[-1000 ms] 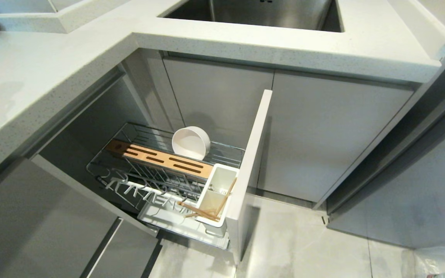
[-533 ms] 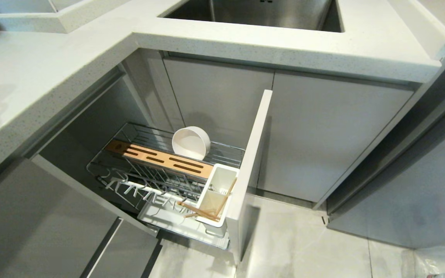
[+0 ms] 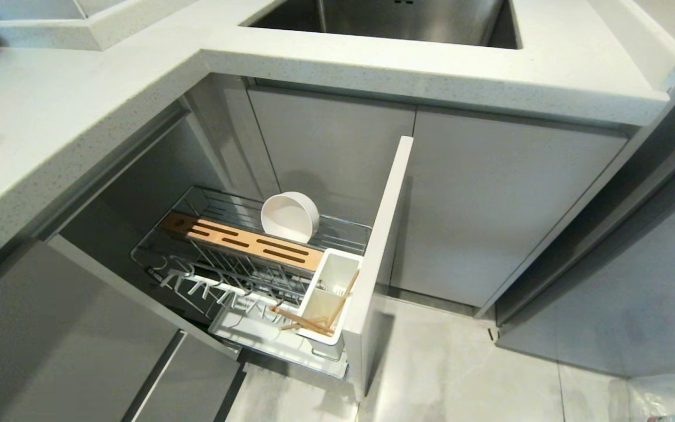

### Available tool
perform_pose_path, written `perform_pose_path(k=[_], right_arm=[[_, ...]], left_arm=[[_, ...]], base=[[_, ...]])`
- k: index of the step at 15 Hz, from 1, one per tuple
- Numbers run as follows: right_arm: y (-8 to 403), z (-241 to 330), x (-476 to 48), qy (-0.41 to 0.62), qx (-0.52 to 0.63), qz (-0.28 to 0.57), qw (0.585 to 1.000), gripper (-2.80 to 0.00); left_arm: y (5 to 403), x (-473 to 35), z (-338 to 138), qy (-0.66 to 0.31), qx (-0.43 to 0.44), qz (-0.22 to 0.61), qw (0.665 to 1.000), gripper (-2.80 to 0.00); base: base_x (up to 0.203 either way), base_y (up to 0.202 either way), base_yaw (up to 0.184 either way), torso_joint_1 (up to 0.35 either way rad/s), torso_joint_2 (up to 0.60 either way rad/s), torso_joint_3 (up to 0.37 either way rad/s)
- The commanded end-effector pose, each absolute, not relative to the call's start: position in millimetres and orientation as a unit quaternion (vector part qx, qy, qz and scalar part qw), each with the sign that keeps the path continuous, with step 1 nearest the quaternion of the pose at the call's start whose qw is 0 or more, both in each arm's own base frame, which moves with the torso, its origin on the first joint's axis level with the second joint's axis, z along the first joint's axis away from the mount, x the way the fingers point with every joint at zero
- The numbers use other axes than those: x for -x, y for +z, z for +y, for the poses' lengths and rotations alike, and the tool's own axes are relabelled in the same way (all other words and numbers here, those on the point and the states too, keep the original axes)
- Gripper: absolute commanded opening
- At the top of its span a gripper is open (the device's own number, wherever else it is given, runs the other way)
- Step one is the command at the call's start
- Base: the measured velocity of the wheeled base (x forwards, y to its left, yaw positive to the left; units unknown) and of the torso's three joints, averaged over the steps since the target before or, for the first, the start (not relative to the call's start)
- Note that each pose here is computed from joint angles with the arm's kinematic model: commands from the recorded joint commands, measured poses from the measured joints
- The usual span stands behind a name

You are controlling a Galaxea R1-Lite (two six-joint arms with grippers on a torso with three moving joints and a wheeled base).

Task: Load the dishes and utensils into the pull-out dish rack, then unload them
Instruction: Pick up the chopsticks and place it in the cupboard

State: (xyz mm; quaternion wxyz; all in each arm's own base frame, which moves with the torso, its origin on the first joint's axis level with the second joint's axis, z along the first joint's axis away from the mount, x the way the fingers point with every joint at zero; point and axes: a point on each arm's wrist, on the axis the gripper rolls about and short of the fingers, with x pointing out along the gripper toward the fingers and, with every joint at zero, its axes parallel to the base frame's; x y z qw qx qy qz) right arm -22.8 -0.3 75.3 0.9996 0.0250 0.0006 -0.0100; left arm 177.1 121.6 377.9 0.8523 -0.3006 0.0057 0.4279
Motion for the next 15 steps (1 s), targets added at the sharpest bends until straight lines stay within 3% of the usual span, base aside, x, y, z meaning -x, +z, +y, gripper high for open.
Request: perform_pose_path(k=[1, 13, 14, 15], right_arm=[[74.9, -0.3, 22.7, -0.01, -0.025, 0.001, 1.0, -2.8], [74.9, -0.3, 22.7, -0.01, -0.025, 0.001, 1.0, -2.8], [74.9, -0.3, 22.7, -0.01, -0.025, 0.001, 1.0, -2.8], [74.9, -0.3, 22.7, -0.01, -0.025, 0.001, 1.0, -2.8]], left_arm=[[374.8, -177.8, 125.0, 0.432, 0.304, 0.01, 0.849, 0.0], [367.7, -183.9, 130.6, 0.431, 0.306, 0.015, 0.849, 0.0], [367.6, -183.8, 130.8, 0.431, 0.306, 0.015, 0.849, -2.8], [367.3, -184.2, 131.0, 0.431, 0.306, 0.016, 0.849, -2.8]], base=[[0.0, 0.0, 0.0, 0.0, 0.0, 0.0], [0.0, 0.0, 0.0, 0.0, 0.0, 0.0], [0.0, 0.0, 0.0, 0.0, 0.0, 0.0], [0.0, 0.0, 0.0, 0.0, 0.0, 0.0]])
